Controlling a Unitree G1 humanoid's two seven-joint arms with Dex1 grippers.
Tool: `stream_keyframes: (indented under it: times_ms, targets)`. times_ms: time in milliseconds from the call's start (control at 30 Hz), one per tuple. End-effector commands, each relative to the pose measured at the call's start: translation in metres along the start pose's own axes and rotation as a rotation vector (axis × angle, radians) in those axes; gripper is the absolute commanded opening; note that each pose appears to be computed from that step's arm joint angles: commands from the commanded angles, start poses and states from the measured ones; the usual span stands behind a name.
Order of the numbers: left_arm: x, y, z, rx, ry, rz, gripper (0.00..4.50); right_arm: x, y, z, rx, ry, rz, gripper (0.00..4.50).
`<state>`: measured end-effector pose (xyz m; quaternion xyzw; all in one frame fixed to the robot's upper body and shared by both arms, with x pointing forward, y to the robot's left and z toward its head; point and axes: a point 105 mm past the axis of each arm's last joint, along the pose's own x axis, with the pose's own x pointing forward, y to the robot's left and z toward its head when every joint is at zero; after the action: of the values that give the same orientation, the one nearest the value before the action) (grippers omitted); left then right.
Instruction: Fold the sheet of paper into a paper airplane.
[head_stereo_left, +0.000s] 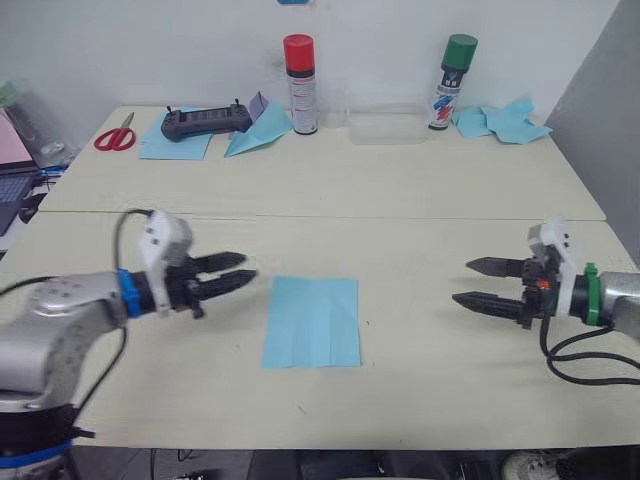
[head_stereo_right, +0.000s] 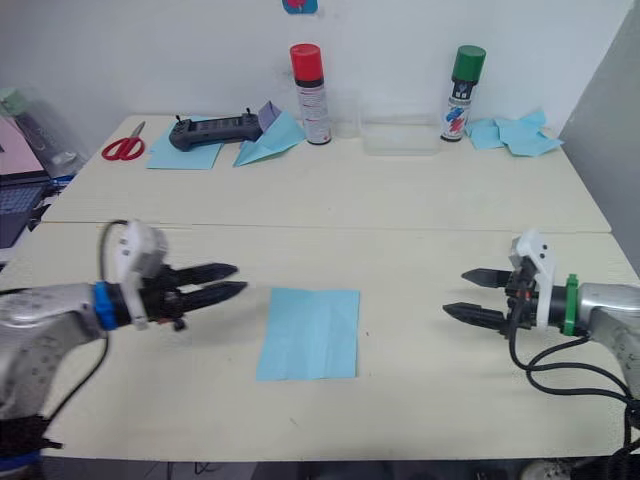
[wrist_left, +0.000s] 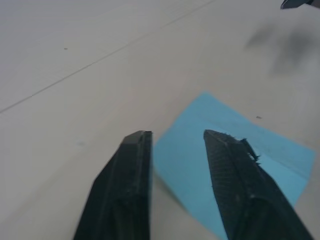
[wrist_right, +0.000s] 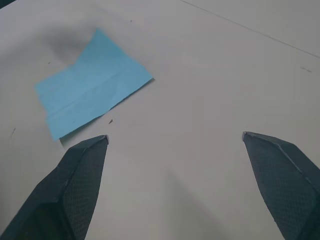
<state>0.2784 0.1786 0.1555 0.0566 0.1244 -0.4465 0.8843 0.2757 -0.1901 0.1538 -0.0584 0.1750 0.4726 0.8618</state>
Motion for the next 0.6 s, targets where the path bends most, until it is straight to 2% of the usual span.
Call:
stream_keyframes:
  times_ms: [33,100,333,600]
  targets:
    - [0.022,-0.015,-0.002,0.049,0.004,-0.029,0.64,0.009,0.002,0.010,-0.082,-0.025,-0.021,4.50]
    - [0.034,-0.020,-0.013,0.055,0.029,-0.046,0.02,0.018,0.002,0.010,-0.091,-0.042,-0.032,4.50]
    - [0.044,-0.018,-0.061,0.082,0.197,-0.034,0.02,0.047,0.010,0.010,-0.095,-0.081,-0.036,4.50]
    - [0.043,-0.014,-0.096,0.073,0.291,-0.038,0.02,0.073,0.007,0.005,-0.125,-0.071,-0.065,4.50]
